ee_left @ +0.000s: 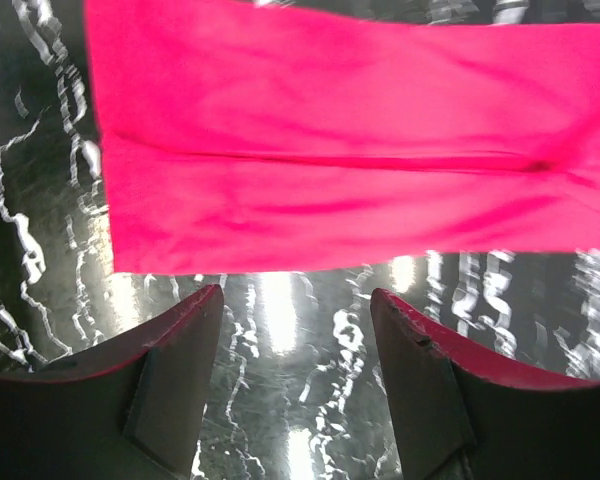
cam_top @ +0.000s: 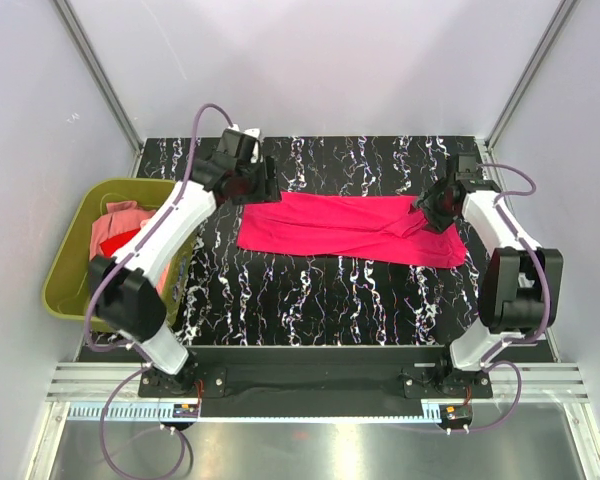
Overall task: Fold and stack the t-shirts
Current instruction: Fold the tshirt
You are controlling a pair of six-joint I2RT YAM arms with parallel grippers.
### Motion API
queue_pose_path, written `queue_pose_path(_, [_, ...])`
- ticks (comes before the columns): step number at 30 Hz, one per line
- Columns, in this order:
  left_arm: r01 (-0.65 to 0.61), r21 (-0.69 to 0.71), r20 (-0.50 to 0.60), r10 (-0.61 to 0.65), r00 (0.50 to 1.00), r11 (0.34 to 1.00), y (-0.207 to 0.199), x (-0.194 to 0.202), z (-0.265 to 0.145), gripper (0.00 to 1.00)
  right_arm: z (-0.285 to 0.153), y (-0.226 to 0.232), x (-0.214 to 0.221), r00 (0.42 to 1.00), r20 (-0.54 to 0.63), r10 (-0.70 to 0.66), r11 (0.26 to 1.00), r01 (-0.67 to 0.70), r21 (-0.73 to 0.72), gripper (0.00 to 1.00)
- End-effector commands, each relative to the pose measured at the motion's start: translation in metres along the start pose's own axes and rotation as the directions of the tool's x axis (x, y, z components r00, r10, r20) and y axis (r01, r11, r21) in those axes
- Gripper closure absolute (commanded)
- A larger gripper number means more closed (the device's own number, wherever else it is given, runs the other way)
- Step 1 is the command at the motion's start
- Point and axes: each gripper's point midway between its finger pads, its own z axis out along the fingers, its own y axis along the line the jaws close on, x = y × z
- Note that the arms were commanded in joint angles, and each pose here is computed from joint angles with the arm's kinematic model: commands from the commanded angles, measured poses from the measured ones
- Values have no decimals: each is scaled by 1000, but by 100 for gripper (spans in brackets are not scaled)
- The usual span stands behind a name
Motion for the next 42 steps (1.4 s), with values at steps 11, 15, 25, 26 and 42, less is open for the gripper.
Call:
queue_pose_path(11, [-87, 125, -7, 88, 996, 988, -1, 39, -23, 32, 56, 16, 17, 990, -38, 134, 990, -133, 35, 37])
queue_pose_path(15, [-85, 126, -8, 87, 996, 988, 0, 40, -23, 32, 62, 19, 19, 989, -42, 140, 990, -139, 30, 39])
queue_pose_path(25, [-80, 98, -19, 82, 996, 992, 5, 43, -16, 32, 72, 48, -4, 994, 20, 108, 993, -107, -49, 46])
queue_pose_path(26, [-80, 96, -20, 82, 996, 992, 6, 43, -16, 32, 76, 51, -6, 994, 22, 106, 993, -105, -60, 46])
queue_pose_path(42, [-68, 100, -45, 73, 996, 993, 7, 52, -7, 32, 45, 87, -26, 986, 27, -162, 982, 164, -98, 50])
